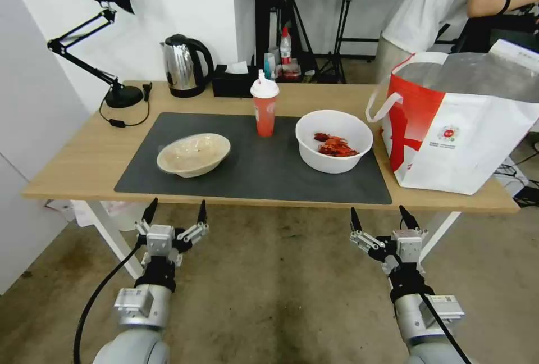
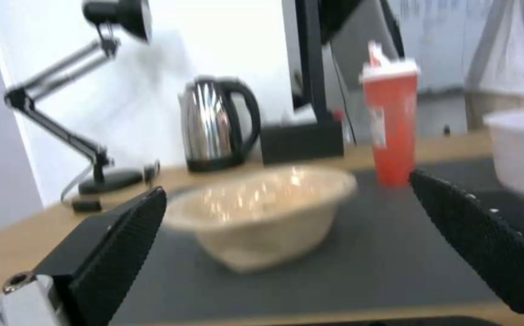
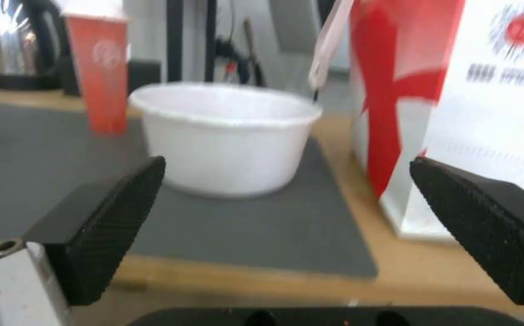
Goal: Pick up the trash from the table and place it into the takeout bag.
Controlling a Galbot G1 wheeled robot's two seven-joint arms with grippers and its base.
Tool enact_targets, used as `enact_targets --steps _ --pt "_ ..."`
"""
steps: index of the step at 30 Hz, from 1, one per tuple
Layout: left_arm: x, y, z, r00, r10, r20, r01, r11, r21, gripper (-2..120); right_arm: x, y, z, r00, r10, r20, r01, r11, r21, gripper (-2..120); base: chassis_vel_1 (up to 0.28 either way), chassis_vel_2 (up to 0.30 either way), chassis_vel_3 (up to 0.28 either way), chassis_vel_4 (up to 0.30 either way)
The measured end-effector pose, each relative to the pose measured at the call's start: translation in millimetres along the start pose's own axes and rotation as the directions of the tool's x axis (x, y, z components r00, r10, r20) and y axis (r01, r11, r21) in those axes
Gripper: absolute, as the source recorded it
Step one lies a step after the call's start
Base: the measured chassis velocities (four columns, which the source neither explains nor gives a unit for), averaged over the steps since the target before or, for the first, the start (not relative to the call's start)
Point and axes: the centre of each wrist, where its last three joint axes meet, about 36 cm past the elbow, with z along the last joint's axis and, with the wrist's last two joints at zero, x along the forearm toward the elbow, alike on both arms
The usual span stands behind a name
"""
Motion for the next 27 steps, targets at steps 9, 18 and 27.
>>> enact_targets --steps 9,18,27 --pt "-44 -2.1 34.6 0.978 -0.012 0.208 0.009 1.000 0.015 100 -41 7 36 0.976 0.061 0.211 -0.077 0.995 0.069 100 0.000 0.000 0.000 0.000" --pt "-67 -4.4 48.2 0.953 -0.012 0.303 0.004 1.000 0.024 100 -62 10 52 0.951 0.068 0.302 -0.099 0.991 0.088 100 0.000 0.000 0.000 0.000" --pt "-118 -16.8 70.9 0.853 0.002 0.522 -0.030 0.998 0.046 100 -91 15 75 0.906 0.046 0.421 -0.096 0.990 0.099 100 0.000 0.000 0.000 0.000"
